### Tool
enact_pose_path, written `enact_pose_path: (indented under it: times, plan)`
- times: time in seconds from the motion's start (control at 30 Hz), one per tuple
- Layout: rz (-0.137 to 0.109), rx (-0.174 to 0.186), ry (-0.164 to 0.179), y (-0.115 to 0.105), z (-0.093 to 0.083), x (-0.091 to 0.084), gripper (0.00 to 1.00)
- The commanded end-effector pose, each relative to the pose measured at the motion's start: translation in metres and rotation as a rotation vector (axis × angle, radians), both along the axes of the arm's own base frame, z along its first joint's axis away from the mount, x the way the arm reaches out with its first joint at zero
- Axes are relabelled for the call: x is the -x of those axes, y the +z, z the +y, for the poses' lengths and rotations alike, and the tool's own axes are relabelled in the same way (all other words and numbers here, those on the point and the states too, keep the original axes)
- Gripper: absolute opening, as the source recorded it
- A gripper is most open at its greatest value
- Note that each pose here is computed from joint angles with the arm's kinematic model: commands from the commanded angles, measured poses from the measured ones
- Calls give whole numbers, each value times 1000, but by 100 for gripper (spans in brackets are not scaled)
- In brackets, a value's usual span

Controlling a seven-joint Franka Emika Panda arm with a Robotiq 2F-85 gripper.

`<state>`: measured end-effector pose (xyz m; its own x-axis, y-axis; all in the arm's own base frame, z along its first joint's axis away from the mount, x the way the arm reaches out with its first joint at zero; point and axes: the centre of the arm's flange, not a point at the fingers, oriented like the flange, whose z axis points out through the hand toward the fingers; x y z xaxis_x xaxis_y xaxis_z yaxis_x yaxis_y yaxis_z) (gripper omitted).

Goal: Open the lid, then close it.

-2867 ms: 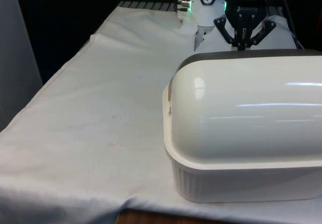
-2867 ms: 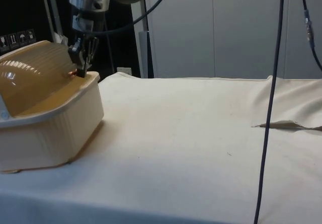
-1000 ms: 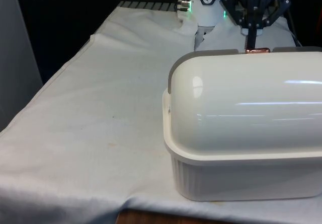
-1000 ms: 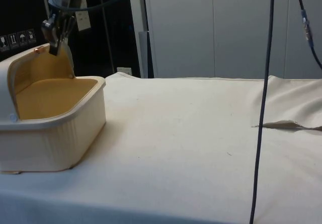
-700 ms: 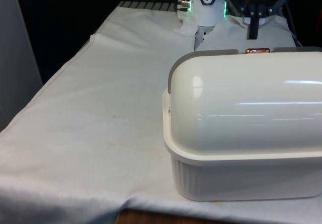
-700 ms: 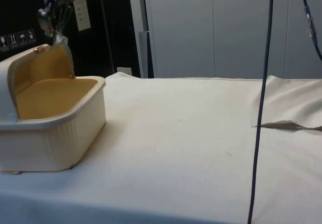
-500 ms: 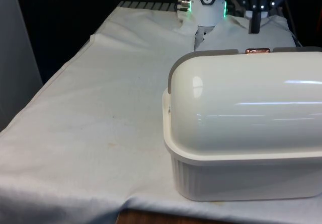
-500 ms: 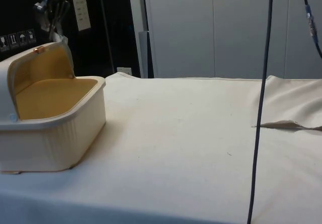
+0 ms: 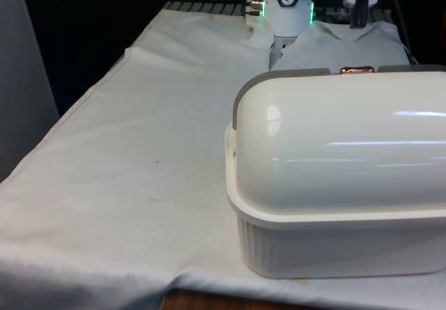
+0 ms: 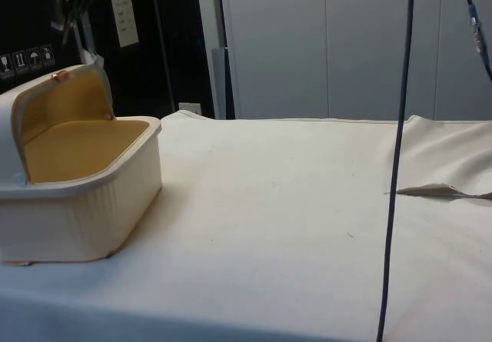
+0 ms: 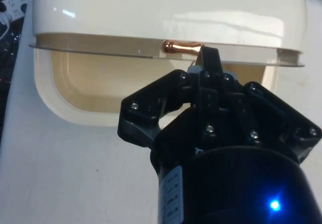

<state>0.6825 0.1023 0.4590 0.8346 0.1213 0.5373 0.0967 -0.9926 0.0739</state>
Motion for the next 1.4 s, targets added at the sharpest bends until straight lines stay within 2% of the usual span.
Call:
enact_pose_path:
  times: [0.0,0.2,0.23,0.47,0.5,0.53,0.6,0.77,0.8,0.83,0.9,0.97,1.0,1.03,1.07,1.1,1.3,1.33,1.37]
  plan:
    - [5,-1,0,5,0,0,0]
    - [0,1,-3,23,0,-3,0]
    - [-6,2,-4,21,0,-4,0]
    - [7,3,-7,43,0,-7,0]
    - [-2,6,-9,40,0,-7,0]
    - [11,5,-8,45,0,-7,0]
    - [21,6,-10,51,0,-8,0]
    - [39,11,-16,63,-1,-10,0]
    - [25,15,-18,61,-1,-10,0]
    - [39,11,-16,63,-1,-10,0]
    - [46,13,-18,66,-1,-10,0]
    - [50,14,-19,67,-1,-10,7]
    - [52,14,-19,68,-1,-10,15]
    - [42,19,-23,68,-1,-10,20]
    - [52,14,-18,68,0,-10,20]
    - [51,14,-19,69,0,-10,25]
    - [52,13,-20,70,0,-10,58]
    - [43,20,-24,69,-1,-10,63]
    - [53,13,-20,70,0,-10,63]
